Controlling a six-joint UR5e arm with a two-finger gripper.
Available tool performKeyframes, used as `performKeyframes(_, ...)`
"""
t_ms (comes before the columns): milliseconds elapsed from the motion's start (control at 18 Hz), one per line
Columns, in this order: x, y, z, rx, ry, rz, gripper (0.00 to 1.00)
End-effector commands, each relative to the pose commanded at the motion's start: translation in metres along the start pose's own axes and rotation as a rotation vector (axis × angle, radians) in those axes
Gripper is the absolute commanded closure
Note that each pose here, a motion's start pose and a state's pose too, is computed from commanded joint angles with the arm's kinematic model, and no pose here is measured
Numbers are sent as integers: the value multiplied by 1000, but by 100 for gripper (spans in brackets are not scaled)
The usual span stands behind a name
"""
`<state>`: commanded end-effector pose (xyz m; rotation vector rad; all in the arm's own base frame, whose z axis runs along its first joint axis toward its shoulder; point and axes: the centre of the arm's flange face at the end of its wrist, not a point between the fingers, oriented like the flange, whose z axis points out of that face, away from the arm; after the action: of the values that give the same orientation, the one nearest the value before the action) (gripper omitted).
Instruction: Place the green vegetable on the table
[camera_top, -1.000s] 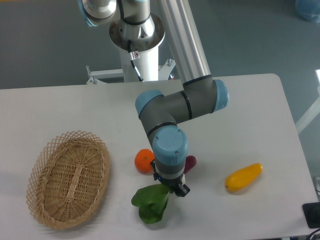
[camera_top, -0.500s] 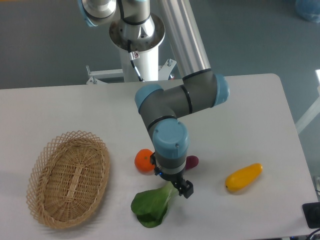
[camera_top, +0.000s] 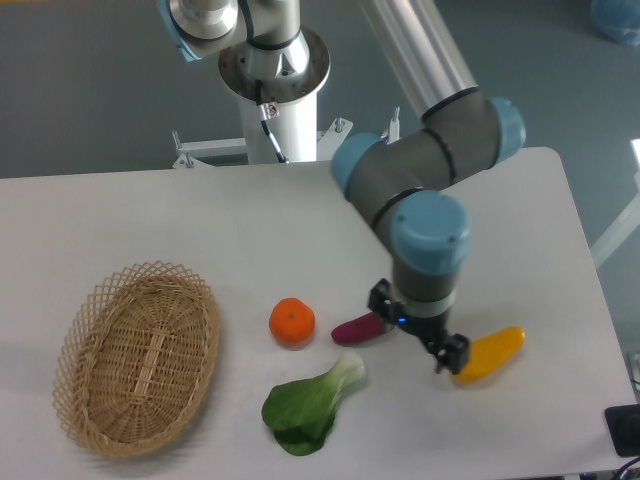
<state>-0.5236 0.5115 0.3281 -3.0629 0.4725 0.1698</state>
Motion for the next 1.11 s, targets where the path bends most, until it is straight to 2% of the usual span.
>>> performKeyframes(167,-25,21,-7,-6,26,23,0)
performKeyframes(444,-50,41,-5,-3,10,-6,0)
performKeyframes(611,-62,59,-6,-6,4,57,0)
performKeyframes(722,-66,73,-4,-10,15,65,0)
performKeyframes(1111,-64,76,-2,-16,22,105,0)
